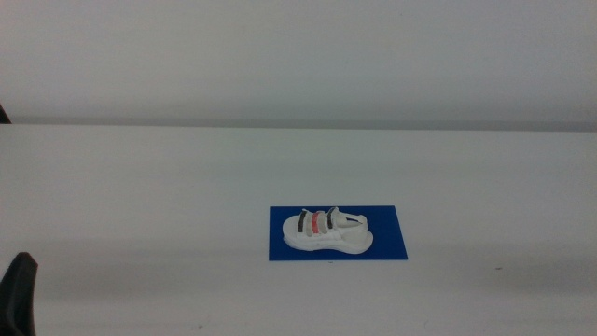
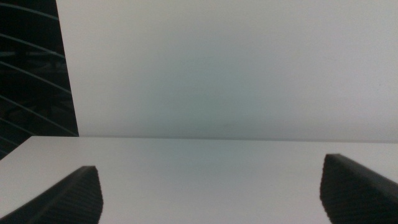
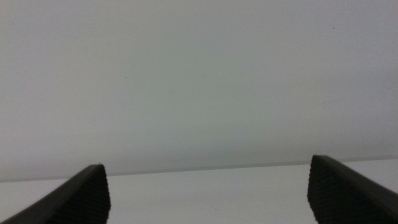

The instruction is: Use one arm to grab the shoe from the table and place it on the mat.

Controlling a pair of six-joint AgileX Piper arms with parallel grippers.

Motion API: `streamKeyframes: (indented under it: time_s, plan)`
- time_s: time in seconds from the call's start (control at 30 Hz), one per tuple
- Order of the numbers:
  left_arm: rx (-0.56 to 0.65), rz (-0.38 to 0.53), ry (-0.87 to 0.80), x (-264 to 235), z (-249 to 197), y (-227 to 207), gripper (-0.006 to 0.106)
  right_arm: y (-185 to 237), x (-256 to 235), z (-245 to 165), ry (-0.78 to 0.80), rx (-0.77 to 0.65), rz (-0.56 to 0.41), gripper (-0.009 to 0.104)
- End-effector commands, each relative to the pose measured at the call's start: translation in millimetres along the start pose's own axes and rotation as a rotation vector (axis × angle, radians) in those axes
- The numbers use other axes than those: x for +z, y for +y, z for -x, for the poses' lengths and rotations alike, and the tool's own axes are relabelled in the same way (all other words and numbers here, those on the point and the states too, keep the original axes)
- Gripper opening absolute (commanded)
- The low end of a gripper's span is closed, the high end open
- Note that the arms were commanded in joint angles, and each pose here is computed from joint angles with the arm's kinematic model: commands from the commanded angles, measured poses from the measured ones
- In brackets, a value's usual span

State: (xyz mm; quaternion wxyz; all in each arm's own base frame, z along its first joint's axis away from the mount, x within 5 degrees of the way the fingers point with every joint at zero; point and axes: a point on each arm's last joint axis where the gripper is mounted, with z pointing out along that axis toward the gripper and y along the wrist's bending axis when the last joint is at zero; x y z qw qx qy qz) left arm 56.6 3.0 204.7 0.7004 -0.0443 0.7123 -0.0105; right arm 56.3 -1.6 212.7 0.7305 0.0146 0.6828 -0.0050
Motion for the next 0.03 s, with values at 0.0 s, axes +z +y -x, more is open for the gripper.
streamKeyframes:
  time_s: [0.0]
  plan:
    - [-0.006,-0.001,-0.013,-1.1,-10.8,0.8,0.094,-0.4,-2.0,-11.3,-0.004,-0.007,-0.005,0.085]
